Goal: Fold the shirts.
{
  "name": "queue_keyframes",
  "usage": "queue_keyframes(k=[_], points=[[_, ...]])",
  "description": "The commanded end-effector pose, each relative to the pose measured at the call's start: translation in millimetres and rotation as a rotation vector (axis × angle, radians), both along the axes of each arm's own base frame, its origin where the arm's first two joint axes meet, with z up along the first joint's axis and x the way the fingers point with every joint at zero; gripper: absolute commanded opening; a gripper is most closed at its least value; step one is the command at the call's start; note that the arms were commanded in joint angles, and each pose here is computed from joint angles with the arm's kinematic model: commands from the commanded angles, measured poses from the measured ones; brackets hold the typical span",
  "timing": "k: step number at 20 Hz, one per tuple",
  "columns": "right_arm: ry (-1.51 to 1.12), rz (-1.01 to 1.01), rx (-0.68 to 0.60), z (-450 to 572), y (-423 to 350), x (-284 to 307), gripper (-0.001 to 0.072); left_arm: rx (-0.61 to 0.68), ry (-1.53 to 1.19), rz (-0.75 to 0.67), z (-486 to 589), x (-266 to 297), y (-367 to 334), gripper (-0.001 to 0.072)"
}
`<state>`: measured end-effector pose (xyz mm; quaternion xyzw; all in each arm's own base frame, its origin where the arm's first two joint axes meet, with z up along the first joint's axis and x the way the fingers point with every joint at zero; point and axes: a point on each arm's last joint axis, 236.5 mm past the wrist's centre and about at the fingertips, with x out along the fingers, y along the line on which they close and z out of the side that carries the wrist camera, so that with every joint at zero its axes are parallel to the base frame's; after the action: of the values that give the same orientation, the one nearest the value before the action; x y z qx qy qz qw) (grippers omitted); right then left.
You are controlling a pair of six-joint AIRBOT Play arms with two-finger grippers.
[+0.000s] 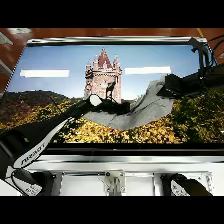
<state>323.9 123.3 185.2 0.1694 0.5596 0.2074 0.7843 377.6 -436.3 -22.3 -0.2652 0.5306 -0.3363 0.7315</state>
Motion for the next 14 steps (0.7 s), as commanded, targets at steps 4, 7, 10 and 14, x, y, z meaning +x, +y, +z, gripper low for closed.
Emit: queue_keyframes(k=[4,7,10,14], points=[[-0.333,-0.051,0.151,53.2,55.8,59.5,0.0049,0.02,-0.336,0.121,141.9,76.6,139.1,0.0028],[-0.404,0.019,0.224,44.4,130.6,82.2,0.0049,0.037,-0.545,0.356,249.6,92.8,266.9,0.0028],[-0.352,0.094,0.239,-19.1,213.2,94.5,0.005,0.078,-0.709,0.568,333.2,61.1,373.8,0.0028],[-0.253,0.107,0.256,-120.0,296.5,96.4,0.0062,0.168,-0.747,0.674,368.9,-4.1,434.7,0.0028]])
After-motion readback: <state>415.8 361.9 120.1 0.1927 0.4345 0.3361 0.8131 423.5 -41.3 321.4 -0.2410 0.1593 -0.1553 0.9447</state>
